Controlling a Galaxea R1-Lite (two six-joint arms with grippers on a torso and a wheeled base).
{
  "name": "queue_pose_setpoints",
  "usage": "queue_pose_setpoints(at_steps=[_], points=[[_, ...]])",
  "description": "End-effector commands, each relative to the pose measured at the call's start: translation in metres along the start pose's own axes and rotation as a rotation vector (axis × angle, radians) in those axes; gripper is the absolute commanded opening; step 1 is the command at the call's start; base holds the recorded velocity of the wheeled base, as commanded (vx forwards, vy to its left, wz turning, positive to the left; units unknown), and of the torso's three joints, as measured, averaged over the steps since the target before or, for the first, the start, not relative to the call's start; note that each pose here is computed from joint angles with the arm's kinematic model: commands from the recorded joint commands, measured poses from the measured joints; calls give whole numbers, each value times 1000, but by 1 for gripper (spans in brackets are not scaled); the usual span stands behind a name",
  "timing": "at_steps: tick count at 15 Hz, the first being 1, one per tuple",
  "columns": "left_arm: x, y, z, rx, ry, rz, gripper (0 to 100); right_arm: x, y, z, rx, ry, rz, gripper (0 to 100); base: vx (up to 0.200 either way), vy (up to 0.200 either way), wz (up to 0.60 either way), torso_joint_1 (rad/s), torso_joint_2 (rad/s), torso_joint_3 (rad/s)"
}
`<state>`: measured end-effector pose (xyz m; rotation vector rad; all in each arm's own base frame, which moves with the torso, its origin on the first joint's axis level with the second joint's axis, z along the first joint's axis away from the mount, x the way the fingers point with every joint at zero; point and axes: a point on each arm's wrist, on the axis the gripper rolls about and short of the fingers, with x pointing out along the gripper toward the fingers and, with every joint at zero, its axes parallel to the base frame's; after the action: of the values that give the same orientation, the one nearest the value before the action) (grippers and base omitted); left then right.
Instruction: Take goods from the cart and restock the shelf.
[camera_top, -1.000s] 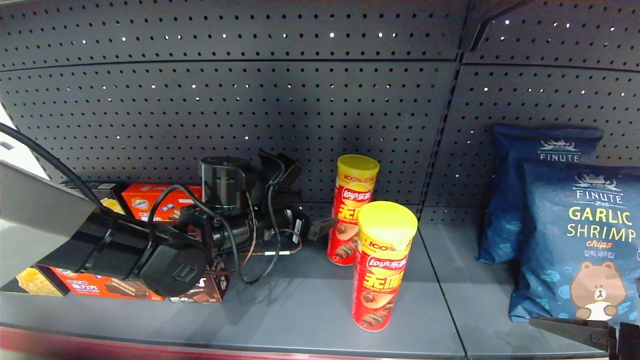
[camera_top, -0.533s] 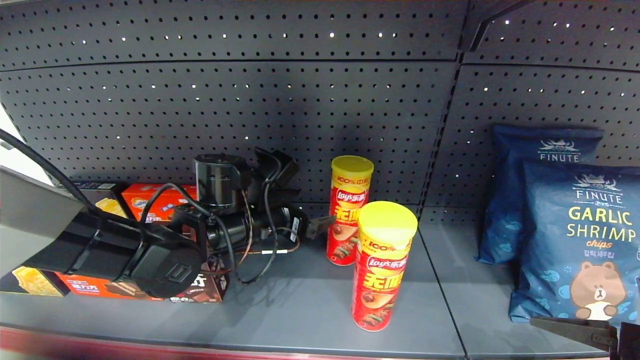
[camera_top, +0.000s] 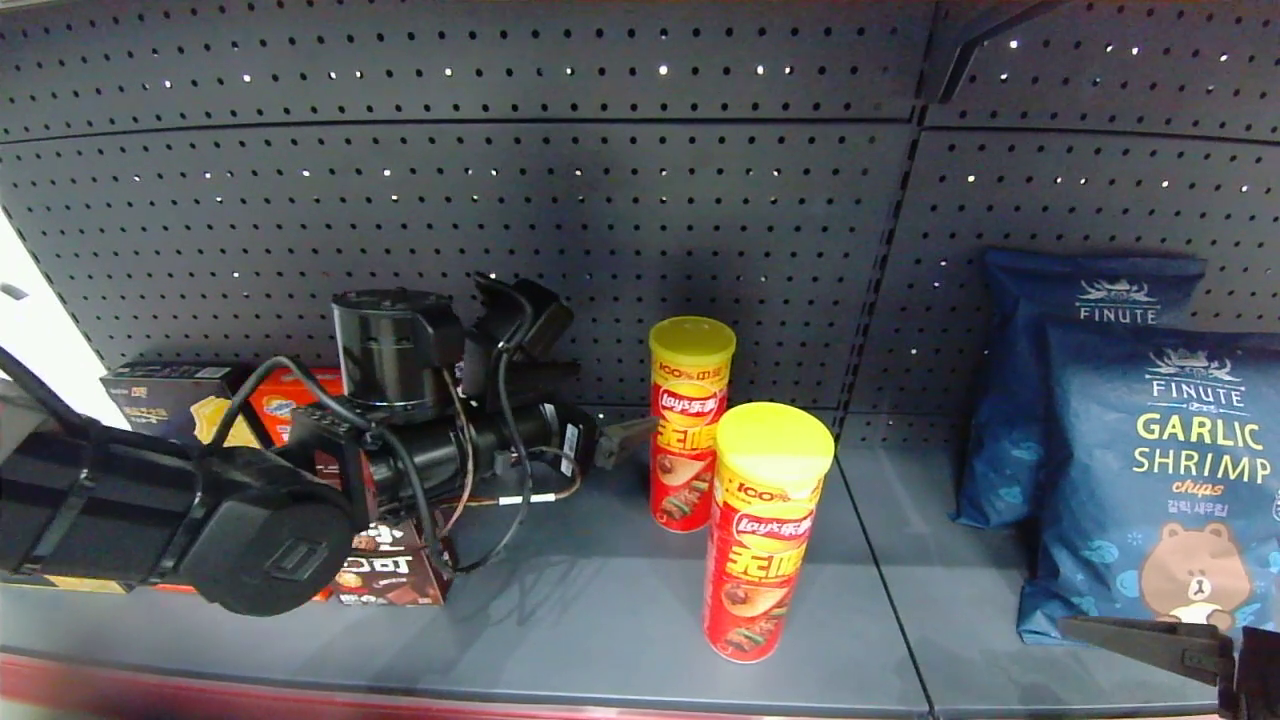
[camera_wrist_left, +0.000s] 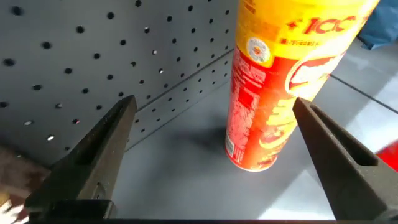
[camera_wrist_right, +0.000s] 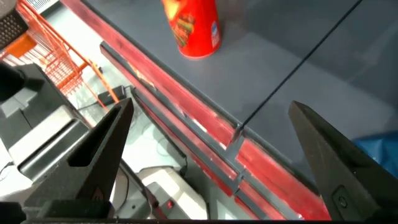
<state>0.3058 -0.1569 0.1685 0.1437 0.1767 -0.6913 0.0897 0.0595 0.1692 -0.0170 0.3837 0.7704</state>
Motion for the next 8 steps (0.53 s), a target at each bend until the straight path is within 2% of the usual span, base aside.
queue_pose_setpoints(at_steps=[1, 2, 4, 6, 7, 8], points=[[-19, -2, 7, 4, -21, 7, 100, 12, -3, 16, 0, 3, -15, 100, 0, 0, 0, 0, 0, 0], [-29, -5, 7, 4, -20, 7, 100, 24, -6, 29, 2, 10, -50, 100, 0, 0, 0, 0, 0, 0], [-42, -8, 7, 4, -18, 21, 100, 46, -12, 39, 6, 45, -111, 100, 0, 0, 0, 0, 0, 0], [-48, -9, 11, 6, -23, 66, 100, 58, -13, 39, 6, 81, -138, 100, 0, 0, 0, 0, 0, 0], [-51, -12, 17, 8, -27, 110, 100, 62, -7, 35, -11, 102, -139, 100, 0, 0, 0, 0, 0, 0], [-53, -15, 18, 9, -14, 139, 100, 67, -6, 32, -18, 125, -161, 100, 0, 0, 0, 0, 0, 0]])
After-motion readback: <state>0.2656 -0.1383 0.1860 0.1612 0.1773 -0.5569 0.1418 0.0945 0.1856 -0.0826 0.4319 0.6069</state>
